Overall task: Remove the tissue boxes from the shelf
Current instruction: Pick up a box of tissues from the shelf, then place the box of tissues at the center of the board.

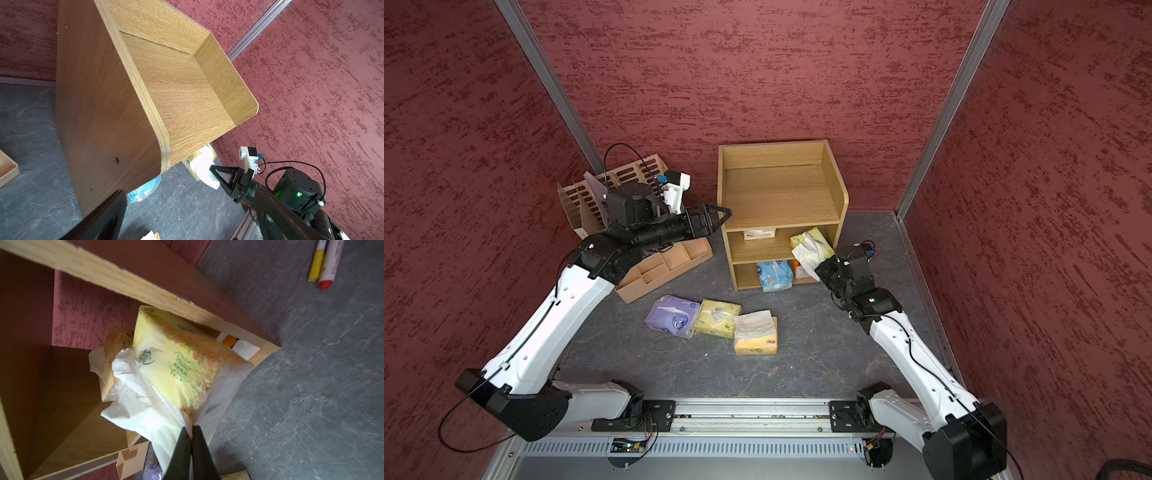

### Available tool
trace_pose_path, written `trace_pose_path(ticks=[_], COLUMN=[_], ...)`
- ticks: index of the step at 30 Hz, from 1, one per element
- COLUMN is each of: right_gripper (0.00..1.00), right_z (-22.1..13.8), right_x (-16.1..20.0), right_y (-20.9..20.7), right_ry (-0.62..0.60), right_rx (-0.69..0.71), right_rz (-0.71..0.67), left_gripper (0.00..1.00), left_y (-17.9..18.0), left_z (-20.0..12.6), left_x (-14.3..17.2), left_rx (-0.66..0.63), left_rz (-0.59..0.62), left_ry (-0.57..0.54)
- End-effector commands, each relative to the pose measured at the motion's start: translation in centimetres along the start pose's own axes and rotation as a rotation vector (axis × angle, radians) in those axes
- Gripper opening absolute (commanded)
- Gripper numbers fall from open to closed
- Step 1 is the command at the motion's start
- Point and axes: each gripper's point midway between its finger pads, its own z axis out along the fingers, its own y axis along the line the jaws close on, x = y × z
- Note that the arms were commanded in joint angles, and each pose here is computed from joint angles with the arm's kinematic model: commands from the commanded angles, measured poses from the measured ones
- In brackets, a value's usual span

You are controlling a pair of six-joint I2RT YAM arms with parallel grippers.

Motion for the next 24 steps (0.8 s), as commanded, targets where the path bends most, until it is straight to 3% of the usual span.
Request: trace_pose_path(ticks=[1,14,24], right_gripper=[0.00,0.00,0.00], right_z=[-0.8,-0.4,0.4], right_x=[1.0,1.2,1.9], right_y=[-1.0,-0.1,-2.6], right_ry=[0.040,0.069,0.073], right_rx=[0.013,-0.009,0.062], right_rz=[-0.034,-0.054,-0.045], left_gripper=[1.00,1.00,1.00], left_y=[-0.3,-0.2,0.2], left_z=[-0.7,-0.6,-0.7], left_x=[-0.7,-0.8,-1.0], left_rx=[0.009,0.012,0.009], left_rz=[0.012,0.015,0.009], left_ry=[-0.035,-0.033,-0.040])
